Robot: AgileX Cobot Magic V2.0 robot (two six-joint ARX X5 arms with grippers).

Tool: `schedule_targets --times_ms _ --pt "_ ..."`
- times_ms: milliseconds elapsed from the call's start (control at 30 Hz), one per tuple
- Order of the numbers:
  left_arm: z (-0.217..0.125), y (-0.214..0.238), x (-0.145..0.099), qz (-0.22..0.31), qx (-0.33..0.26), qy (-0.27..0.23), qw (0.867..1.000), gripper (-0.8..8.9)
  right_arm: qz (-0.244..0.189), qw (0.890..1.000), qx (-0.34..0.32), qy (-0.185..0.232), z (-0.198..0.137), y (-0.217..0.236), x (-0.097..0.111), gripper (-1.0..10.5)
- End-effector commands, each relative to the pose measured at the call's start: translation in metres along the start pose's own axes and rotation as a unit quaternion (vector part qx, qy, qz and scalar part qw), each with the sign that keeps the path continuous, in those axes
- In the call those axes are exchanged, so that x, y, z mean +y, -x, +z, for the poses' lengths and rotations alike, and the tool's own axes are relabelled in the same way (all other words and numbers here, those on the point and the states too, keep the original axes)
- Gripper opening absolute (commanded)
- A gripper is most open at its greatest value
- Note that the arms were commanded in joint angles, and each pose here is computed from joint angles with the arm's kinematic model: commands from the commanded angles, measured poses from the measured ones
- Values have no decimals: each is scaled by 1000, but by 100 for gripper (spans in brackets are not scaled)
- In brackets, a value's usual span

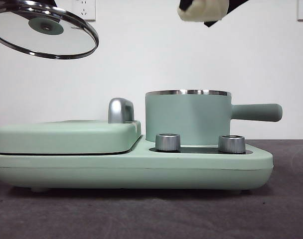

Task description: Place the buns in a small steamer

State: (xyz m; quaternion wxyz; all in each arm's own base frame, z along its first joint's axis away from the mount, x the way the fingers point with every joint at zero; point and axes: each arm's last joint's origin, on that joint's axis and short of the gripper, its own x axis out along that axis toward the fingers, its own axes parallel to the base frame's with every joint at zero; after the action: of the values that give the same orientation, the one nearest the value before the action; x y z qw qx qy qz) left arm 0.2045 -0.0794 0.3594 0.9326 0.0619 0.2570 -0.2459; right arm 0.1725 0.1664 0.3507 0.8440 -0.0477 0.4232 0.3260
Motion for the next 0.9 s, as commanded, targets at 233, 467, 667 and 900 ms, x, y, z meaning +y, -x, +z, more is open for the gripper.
schedule_targets --times_ms 233,467,667,900 --pt "7 3 -1 -1 -24 1 1000 11 -54 998 7 -21 43 -38 -45 226" --pt "7 3 -1 -1 -24 1 1000 11 -55 997 32 -33 55 -74 -73 226" --pt "7 3 -1 -1 -24 2 1000 11 -59 997 40 -34 57 -99 -86 226" --pt "7 3 -1 -1 -24 3 1000 11 -59 996 54 -29 56 -118 -93 234"
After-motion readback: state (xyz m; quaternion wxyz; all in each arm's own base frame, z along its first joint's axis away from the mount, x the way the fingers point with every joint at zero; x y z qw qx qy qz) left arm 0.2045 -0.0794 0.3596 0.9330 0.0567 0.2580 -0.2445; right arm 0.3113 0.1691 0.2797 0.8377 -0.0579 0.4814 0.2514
